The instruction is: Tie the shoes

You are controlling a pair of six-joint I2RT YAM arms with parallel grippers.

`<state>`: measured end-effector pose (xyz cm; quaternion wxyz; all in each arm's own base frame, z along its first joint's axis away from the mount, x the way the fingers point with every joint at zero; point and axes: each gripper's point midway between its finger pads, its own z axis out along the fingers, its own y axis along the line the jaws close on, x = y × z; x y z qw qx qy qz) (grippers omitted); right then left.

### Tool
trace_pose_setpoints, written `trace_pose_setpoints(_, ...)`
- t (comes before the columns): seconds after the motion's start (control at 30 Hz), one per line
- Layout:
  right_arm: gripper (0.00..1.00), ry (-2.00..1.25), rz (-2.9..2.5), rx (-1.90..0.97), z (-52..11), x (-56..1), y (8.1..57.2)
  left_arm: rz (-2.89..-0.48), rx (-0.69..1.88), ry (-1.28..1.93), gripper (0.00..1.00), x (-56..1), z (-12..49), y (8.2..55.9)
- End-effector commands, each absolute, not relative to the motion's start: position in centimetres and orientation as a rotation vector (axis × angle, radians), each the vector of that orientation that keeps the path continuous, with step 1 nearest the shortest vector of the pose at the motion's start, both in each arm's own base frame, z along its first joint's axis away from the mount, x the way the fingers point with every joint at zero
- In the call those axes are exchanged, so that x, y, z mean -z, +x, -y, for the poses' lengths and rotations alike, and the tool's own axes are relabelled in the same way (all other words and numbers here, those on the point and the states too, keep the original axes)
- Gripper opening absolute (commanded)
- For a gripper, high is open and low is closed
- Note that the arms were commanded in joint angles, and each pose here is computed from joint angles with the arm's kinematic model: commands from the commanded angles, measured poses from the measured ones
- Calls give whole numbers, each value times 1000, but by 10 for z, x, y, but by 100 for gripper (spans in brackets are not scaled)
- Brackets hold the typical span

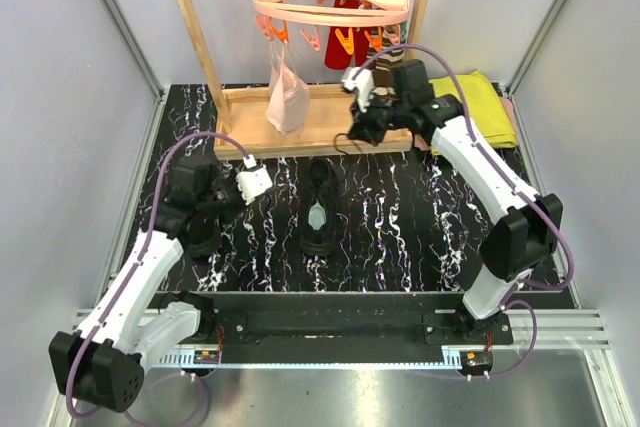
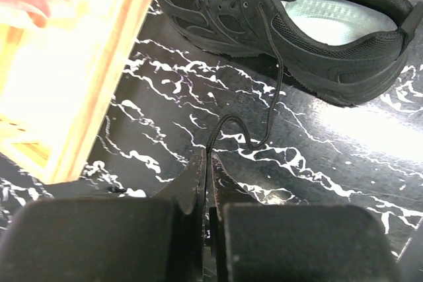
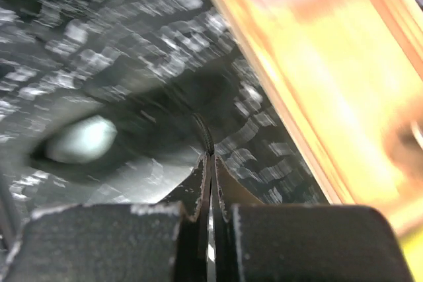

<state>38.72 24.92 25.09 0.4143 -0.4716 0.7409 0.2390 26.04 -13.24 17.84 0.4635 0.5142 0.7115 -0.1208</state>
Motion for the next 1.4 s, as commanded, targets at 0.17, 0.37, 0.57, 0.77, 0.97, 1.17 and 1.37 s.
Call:
trace_pose_setpoints(0.17, 0, -1405, -1656, -923, -384, -267, 325, -1522, 199, 1384, 0, -183, 132, 236)
trace_pose_setpoints(0.37, 0, -1488, -1646, -1002, -427, -235, 309, -1499, 187, 1439, 0, -173, 127, 215)
trace_pose_setpoints(0.57, 0, -1553, -1705, -1082, -461, -189, 290, -1497, 195, 1505, 0, -158, 122, 194)
trace_pose_setpoints(0.77, 22, -1560, -1749, -1124, -476, -175, 278, -1476, 209, 1548, 0, -151, 120, 178)
trace_pose_setpoints(0.97, 52, -1477, -1714, -1029, -461, -221, 293, -1474, 253, 1546, 0, -153, 125, 174)
trace_pose_setpoints(1.17, 52, -1318, -1760, -1012, -416, -262, 317, -1648, 279, 1255, 0, -178, 130, 224)
trace_pose_setpoints(1.37, 52, -1250, -1830, -870, -343, -248, 343, -1754, 215, 1023, 0, -199, 128, 305)
